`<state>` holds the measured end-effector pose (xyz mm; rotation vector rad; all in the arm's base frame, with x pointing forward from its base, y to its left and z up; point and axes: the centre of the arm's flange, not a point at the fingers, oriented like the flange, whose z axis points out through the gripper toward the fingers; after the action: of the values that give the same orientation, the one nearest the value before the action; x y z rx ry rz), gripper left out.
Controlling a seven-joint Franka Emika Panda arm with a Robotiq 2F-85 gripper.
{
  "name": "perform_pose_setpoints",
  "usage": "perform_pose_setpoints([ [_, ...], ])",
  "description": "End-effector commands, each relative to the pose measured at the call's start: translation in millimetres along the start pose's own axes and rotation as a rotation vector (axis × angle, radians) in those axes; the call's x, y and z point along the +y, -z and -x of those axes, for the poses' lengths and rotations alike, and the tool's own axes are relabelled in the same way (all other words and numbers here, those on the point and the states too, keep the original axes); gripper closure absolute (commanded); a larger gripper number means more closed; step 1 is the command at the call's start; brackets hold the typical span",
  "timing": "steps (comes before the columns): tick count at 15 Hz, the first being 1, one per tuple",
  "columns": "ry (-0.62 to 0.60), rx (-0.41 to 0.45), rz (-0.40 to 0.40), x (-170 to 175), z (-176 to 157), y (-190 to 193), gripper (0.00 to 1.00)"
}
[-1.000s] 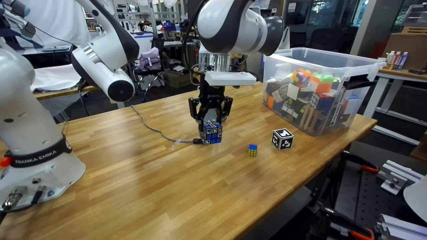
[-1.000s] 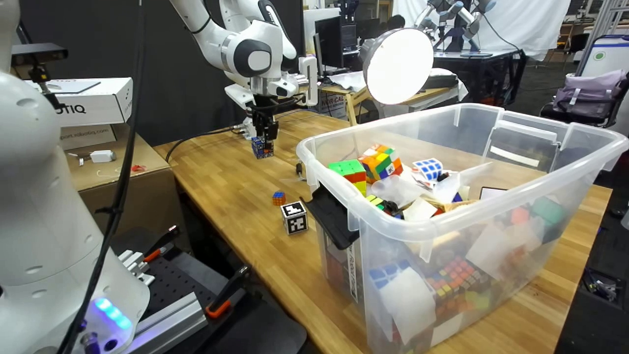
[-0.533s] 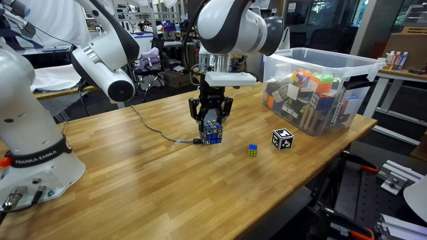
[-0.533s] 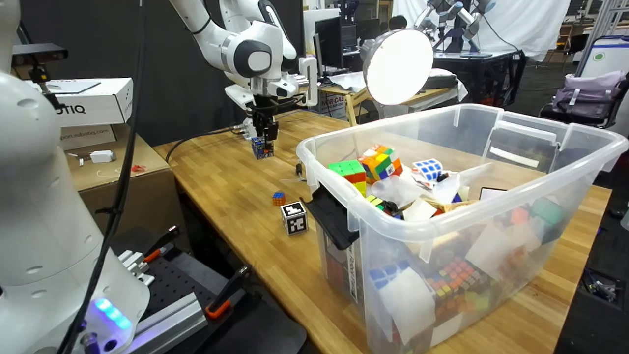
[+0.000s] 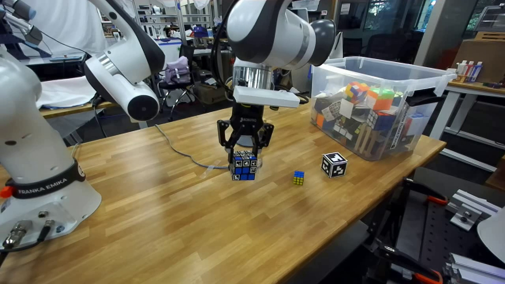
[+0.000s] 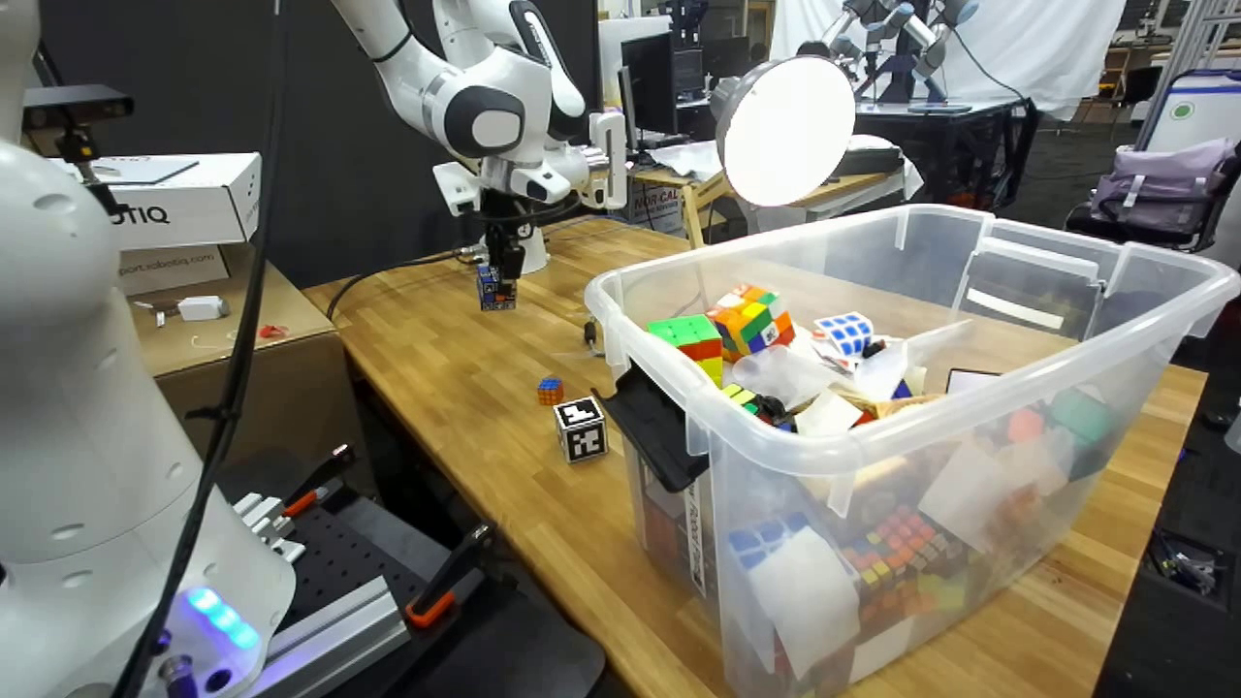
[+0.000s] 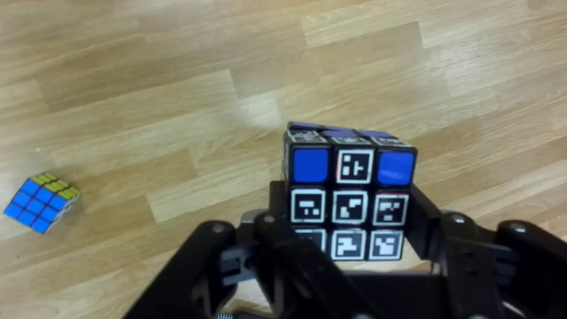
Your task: Move the lettered cube to the left
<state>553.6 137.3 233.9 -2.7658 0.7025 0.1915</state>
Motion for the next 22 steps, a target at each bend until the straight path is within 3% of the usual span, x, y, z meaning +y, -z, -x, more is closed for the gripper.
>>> perform_pose_setpoints([
  [1, -0.134, -0.021, -0.048, 9.1, 20.6, -2.5, 0.62],
  [3, -0.170, -0.040, -0.060, 14.0, 30.6, -6.5, 0.62],
  [4, -0.125, -0.052, -0.029, 8.9, 16.4, -12.3, 0.37],
  [10, -0.149, -0.056, -0.036, 10.9, 22.5, -11.1, 0.37],
  [11, -0.159, -0.063, -0.036, 11.4, 19.2, -13.2, 0.62],
  [18, -0.265, -0.091, 0.050, 53.7, -22.0, -62.7, 0.62],
  [22, -0.258, -0.112, 0.064, 49.4, -24.1, -83.5, 0.62],
])
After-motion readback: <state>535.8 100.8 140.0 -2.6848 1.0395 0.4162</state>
